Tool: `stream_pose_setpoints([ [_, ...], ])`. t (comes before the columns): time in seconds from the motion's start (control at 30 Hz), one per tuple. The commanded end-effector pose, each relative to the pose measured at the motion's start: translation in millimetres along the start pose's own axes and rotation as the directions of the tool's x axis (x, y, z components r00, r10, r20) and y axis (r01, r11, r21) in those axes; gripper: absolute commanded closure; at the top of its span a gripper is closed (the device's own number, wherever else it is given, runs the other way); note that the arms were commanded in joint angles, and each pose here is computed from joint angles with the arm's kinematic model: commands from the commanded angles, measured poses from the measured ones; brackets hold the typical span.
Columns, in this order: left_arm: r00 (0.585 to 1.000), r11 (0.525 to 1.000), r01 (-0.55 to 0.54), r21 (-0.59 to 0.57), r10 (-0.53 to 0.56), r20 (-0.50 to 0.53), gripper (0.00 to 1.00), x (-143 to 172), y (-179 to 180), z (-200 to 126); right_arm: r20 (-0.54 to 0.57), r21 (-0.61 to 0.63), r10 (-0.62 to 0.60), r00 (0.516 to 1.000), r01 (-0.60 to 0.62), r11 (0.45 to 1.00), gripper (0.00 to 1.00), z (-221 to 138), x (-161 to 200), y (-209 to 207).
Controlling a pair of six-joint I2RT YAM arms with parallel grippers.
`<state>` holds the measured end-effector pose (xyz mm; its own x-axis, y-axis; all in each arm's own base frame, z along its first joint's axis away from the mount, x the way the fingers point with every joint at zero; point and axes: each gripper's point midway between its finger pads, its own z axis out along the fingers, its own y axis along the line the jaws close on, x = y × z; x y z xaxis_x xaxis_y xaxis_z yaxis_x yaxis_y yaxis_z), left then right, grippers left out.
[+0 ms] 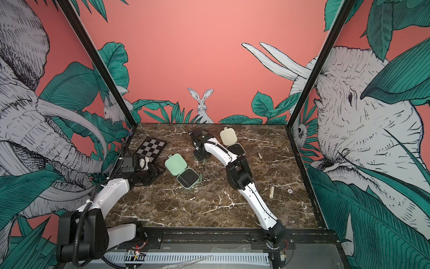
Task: Organize nail clipper sets
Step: Pick up the nail clipper from the center of the board.
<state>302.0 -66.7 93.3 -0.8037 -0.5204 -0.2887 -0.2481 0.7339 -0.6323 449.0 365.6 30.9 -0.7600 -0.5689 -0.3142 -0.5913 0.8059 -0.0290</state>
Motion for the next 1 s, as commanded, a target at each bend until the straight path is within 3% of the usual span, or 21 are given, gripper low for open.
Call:
stream_pose_setpoints([
  [0.0,1.0,1.0,0.001,0.006,-0.001,-0.005,0.33,5,-1,-1,-0.055,0.015,-0.004,0.998,0.005,1.0,0.6,6,13,-2],
  [0.13,1.0,1.0,0.005,0.004,-0.005,-0.007,0.33,7,1,0,-0.062,0.02,0.0,0.998,0.001,1.0,0.66,9,15,-4],
  [0.3,1.0,1.0,0.005,0.007,-0.005,-0.005,0.33,6,0,-1,-0.036,0.022,0.011,0.999,-0.01,1.0,0.79,2,10,-4],
  [0.57,1.0,1.0,0.0,0.002,0.0,-0.005,0.33,5,1,1,0.103,0.042,-0.043,0.994,0.039,0.998,0.85,-65,-4,6],
  [0.73,1.0,1.0,-0.007,0.002,0.007,0.0,0.33,-1,-1,3,0.112,0.004,-0.15,0.982,0.151,0.989,0.86,-92,16,45],
  [0.97,1.0,1.0,-0.021,-0.014,0.021,0.01,0.32,-7,-2,2,0.076,-0.123,-0.237,0.969,0.245,0.962,0.87,-90,52,120],
])
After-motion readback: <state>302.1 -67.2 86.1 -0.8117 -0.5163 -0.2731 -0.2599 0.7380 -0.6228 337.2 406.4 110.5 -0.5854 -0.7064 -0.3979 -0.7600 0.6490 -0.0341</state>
